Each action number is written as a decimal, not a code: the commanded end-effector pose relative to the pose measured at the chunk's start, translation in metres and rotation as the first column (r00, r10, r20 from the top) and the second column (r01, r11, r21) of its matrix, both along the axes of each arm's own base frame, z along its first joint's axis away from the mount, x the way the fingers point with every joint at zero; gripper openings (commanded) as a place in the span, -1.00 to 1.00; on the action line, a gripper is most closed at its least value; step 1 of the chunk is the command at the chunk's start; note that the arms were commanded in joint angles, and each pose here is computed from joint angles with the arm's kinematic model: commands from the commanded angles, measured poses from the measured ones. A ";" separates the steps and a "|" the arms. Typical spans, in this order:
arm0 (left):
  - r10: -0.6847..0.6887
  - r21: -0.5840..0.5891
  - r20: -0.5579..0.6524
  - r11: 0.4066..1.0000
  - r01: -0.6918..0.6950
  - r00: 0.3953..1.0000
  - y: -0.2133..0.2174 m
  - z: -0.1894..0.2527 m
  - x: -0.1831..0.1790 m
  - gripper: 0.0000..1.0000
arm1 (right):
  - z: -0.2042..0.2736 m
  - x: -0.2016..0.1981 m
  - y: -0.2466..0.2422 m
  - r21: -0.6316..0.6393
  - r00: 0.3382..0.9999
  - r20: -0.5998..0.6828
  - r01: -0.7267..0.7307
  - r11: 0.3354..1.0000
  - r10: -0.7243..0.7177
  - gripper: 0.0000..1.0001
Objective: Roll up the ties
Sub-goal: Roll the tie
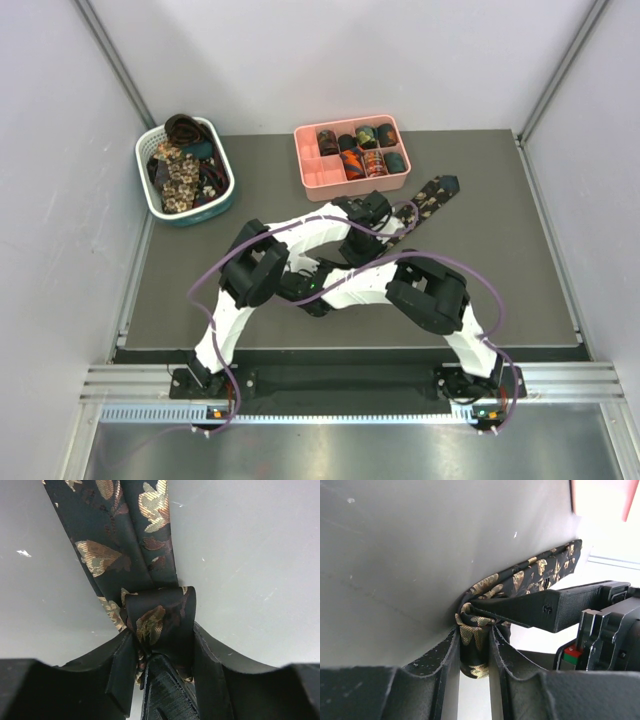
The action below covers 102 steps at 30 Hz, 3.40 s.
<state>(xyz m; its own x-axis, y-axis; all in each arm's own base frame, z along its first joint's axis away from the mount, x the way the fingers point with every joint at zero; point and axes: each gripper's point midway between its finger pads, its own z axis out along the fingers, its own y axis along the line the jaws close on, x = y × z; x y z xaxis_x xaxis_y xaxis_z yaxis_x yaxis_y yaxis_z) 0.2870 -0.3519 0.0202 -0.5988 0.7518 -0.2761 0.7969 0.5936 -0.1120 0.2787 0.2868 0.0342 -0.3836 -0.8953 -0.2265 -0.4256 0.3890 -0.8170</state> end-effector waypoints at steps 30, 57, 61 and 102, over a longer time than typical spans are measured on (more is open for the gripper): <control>0.098 -0.092 0.244 0.993 -0.078 0.965 -0.005 -0.024 0.027 0.79 | -0.006 -0.022 0.017 0.102 0.989 -0.127 -0.065 0.993 0.078 -1.00; 0.076 -0.098 0.127 0.993 -0.064 0.989 0.013 -0.050 0.000 0.08 | -0.006 -0.021 0.016 0.114 0.989 -0.131 -0.059 0.992 0.074 -0.85; 0.071 -0.088 0.129 0.994 -0.060 0.989 0.015 -0.050 -0.005 0.04 | -0.009 -0.020 0.011 0.092 0.990 -0.129 -0.051 0.994 0.063 -0.62; 0.099 -0.340 0.251 0.940 -0.008 0.963 -0.034 0.068 0.037 0.58 | 0.007 -0.027 0.027 0.321 0.966 -0.222 -0.056 0.945 0.133 -0.87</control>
